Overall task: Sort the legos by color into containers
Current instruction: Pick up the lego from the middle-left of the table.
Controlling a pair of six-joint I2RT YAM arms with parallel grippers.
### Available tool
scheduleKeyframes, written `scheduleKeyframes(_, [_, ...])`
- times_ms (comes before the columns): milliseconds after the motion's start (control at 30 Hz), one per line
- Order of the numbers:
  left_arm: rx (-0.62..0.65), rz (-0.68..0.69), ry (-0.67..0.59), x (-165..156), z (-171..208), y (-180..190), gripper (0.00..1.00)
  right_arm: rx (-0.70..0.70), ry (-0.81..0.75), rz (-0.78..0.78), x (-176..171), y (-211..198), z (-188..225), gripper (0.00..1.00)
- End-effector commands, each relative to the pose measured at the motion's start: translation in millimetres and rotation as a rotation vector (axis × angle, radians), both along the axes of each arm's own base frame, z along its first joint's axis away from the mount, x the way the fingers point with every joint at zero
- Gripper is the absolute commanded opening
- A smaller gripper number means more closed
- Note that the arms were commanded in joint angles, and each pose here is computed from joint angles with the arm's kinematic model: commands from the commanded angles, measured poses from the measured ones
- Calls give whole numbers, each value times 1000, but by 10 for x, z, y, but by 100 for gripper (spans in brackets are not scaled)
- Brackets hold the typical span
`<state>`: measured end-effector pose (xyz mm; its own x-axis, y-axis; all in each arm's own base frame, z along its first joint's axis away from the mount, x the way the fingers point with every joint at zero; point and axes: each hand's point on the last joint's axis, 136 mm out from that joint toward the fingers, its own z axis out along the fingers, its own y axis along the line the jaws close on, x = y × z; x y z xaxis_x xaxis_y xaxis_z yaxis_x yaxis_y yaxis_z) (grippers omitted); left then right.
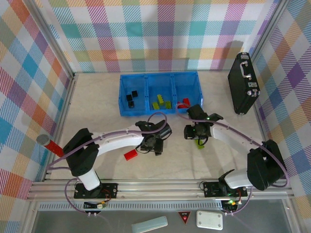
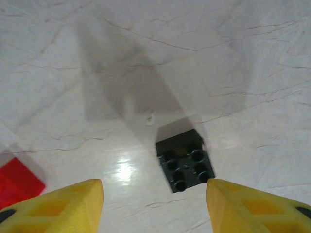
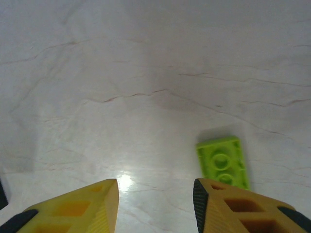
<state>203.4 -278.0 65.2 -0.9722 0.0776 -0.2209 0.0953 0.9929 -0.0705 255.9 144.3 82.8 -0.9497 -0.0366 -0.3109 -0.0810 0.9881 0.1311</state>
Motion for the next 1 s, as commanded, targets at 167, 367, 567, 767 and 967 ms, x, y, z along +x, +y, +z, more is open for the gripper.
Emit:
scheduleKeyframes(167, [-3,152,12,-48,-111,-124,60,60,-92,-24,124,-174,221,47])
scheduleKeyframes(367, [-36,197,46,-114,-274,-230,58,120,-107,-13,133,-188,303,47])
scheduleKeyframes(567, [-23,216,52,-151,-364,-258,52,153,-104,-2,152,-145,319,47])
scheduleKeyframes(767, [3,231,59,-181,-431,-235,48,184,-99,13,155,-91,327,46])
scheduleKeyframes(967, [19,236,58,-189,-439,-199,41,190,-98,15,160,-86,314,46])
